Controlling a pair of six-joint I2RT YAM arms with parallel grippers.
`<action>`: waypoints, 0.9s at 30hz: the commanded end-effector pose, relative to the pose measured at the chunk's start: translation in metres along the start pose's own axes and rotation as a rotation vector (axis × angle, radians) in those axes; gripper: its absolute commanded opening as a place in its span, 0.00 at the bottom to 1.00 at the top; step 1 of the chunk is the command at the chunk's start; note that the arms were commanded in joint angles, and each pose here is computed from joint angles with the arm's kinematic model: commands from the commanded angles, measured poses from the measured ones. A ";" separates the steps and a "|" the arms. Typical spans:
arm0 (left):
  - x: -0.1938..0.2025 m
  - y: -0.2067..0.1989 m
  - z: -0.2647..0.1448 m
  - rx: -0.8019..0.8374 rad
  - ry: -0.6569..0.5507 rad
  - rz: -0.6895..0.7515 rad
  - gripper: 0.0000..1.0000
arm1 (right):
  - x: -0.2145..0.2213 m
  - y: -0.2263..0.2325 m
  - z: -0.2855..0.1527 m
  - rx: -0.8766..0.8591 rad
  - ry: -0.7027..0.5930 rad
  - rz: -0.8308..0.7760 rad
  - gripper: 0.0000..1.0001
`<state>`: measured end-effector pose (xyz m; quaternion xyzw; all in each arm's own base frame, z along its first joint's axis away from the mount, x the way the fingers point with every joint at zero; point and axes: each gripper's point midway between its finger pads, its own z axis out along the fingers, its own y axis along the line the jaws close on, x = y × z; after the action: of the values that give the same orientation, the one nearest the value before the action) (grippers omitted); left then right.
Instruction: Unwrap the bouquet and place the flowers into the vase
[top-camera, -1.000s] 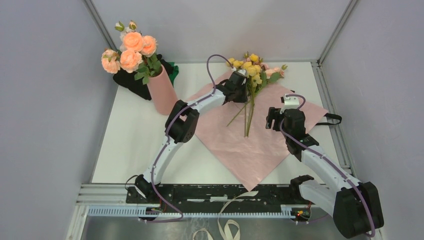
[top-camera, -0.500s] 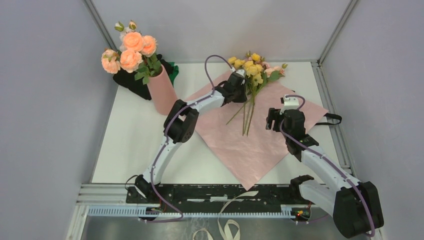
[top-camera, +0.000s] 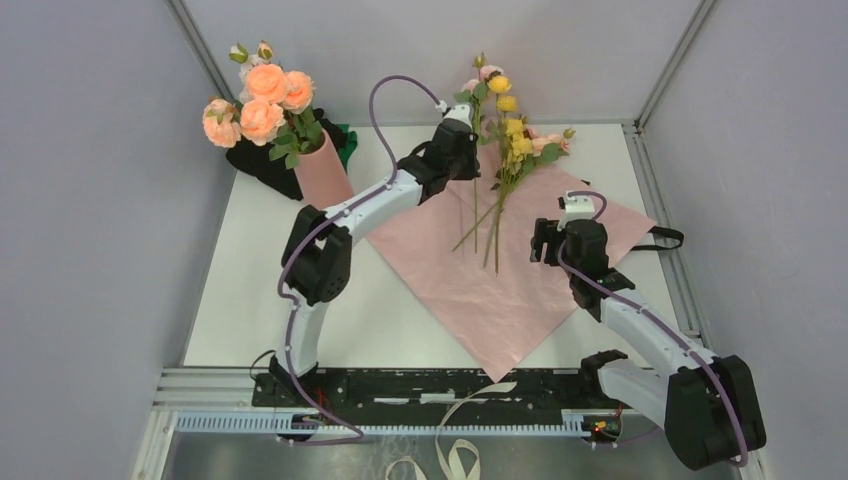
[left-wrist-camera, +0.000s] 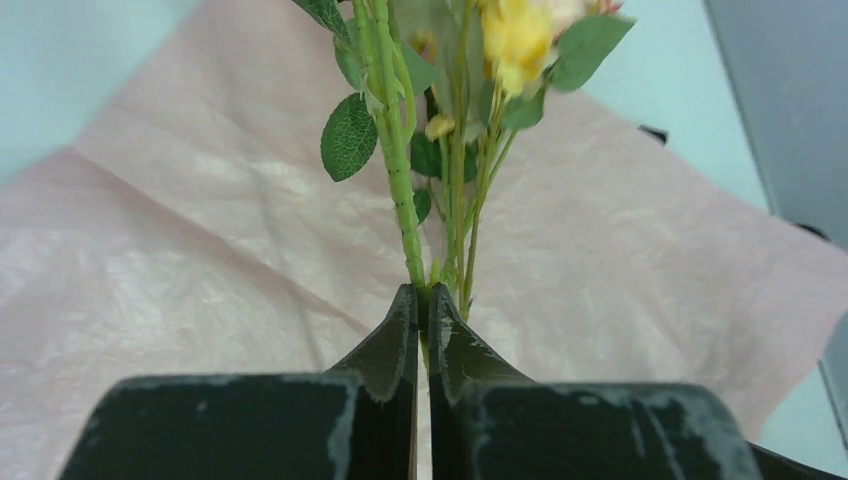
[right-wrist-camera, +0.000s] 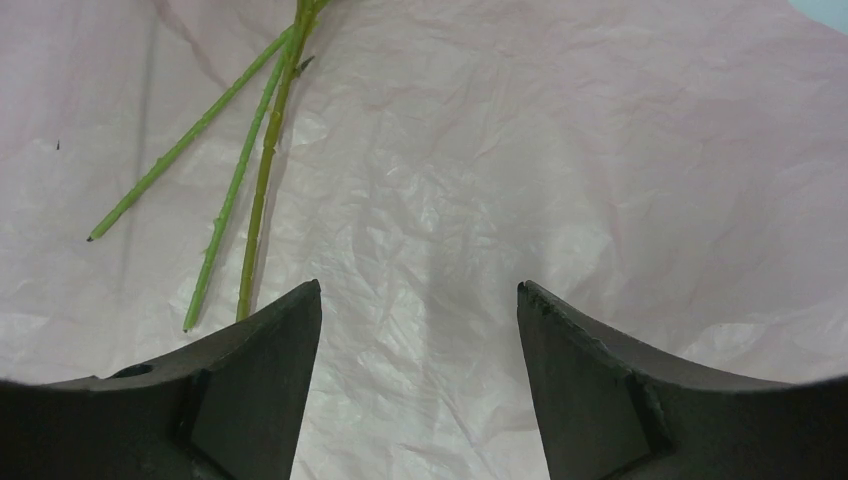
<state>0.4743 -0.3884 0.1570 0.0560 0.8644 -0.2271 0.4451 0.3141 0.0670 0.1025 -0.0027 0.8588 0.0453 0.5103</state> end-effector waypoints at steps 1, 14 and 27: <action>-0.057 -0.001 -0.039 -0.029 -0.151 0.038 0.02 | -0.008 0.002 0.003 -0.013 -0.035 0.013 0.78; -0.106 0.013 -0.118 -0.116 -0.429 0.134 0.02 | -0.019 0.019 0.013 -0.080 -0.042 0.036 0.78; -0.202 0.050 -0.273 -0.376 -0.867 0.258 0.02 | -0.012 0.026 0.020 -0.114 -0.030 0.052 0.78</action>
<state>0.4123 -0.2463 0.3857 0.0111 0.6814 -0.1046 0.7243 0.3232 0.0868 0.0883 -0.0124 0.8632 0.0896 0.4967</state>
